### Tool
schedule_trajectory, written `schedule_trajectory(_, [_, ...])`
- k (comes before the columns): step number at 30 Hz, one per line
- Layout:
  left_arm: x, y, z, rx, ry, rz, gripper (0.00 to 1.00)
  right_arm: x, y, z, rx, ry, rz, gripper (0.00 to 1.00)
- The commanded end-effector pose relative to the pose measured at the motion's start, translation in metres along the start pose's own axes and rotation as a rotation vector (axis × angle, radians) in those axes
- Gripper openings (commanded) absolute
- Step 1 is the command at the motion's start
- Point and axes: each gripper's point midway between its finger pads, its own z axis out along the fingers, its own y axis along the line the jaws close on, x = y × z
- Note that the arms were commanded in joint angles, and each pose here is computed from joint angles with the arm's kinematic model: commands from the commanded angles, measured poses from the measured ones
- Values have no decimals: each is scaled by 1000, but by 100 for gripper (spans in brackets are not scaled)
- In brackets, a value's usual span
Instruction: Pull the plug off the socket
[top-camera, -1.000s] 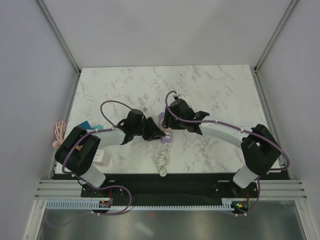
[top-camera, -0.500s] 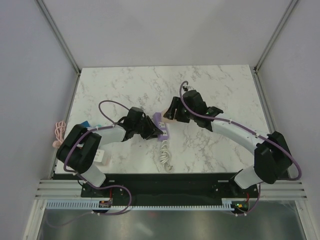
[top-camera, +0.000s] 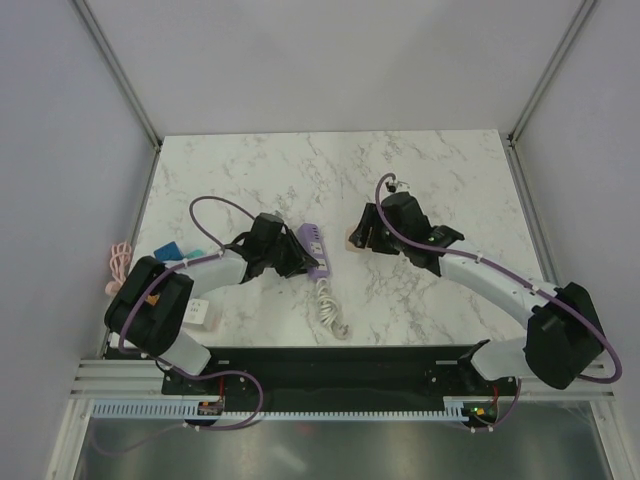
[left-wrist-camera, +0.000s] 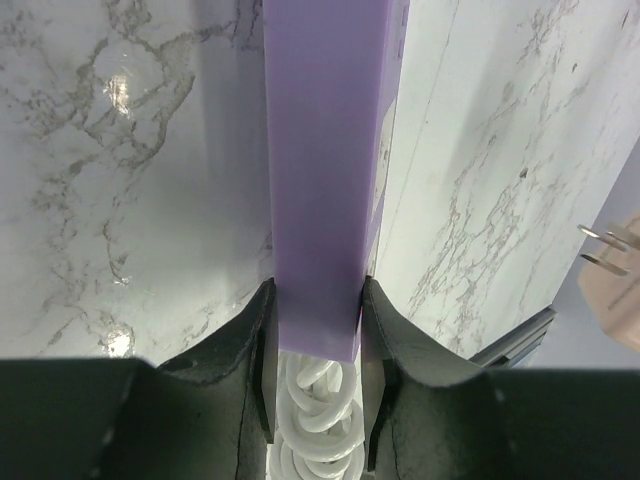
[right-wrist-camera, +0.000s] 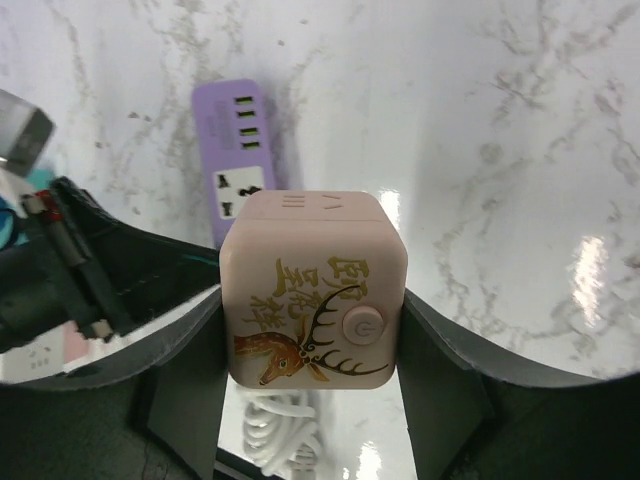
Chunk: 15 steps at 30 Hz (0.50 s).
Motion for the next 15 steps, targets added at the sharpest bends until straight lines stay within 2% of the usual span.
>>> schedule_trajectory(1, [1, 29, -2, -94, -3, 87, 2, -10, -18, -16, 49, -94, -43, 0])
schedule_trajectory(9, [3, 14, 4, 4, 18, 126, 2, -16, -59, -36, 159, -253, -60, 0])
schedule_trajectory(15, [8, 8, 5, 46, 47, 149, 2, -7, -79, -36, 203, -279, -39, 0])
